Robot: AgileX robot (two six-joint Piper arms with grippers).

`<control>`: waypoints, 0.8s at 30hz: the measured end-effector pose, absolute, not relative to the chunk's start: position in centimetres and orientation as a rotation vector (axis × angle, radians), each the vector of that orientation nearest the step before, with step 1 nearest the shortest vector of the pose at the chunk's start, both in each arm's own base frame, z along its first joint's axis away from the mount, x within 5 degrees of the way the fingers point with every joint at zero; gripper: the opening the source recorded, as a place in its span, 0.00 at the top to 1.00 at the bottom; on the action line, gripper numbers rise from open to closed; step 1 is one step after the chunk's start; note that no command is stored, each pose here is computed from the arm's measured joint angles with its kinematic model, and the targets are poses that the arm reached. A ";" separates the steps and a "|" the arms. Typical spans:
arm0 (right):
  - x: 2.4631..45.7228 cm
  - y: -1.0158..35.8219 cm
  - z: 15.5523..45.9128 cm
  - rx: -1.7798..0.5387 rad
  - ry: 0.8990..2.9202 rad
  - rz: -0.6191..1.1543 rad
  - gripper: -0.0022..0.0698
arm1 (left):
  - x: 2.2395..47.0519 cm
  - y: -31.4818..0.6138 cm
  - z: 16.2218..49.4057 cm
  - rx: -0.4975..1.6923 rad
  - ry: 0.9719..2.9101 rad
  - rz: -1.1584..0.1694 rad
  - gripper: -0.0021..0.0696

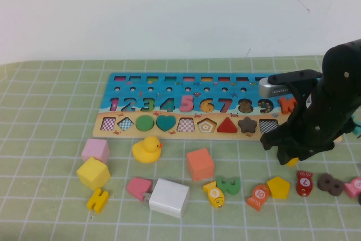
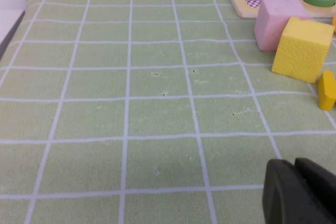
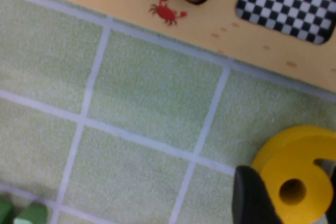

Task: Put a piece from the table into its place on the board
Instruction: Pick up the "number 6", then place the "number 6" into the hole of the number 6

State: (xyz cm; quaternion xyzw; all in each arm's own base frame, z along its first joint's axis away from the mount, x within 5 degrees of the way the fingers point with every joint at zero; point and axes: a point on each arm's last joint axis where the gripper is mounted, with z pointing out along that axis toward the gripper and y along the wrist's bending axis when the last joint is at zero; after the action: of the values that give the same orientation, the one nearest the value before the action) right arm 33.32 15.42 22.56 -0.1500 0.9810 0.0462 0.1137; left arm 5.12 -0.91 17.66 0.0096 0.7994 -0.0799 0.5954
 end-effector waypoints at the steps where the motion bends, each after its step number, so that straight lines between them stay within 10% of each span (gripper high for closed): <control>1: 33.3 15.4 22.6 -0.440 2.877 0.135 0.58 | 5.1 -0.9 17.7 0.022 1.857 -0.186 0.97; 24: 38.7 19.0 26.4 -0.667 2.640 0.312 0.58 | 5.1 -0.9 17.7 0.022 1.857 -0.186 0.97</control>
State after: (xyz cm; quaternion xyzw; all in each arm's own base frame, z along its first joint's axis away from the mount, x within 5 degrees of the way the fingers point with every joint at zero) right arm 38.71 19.05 26.42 -0.2386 0.9439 0.1116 0.1991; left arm 5.12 -0.91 17.66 0.0096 0.7994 -0.0799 0.5954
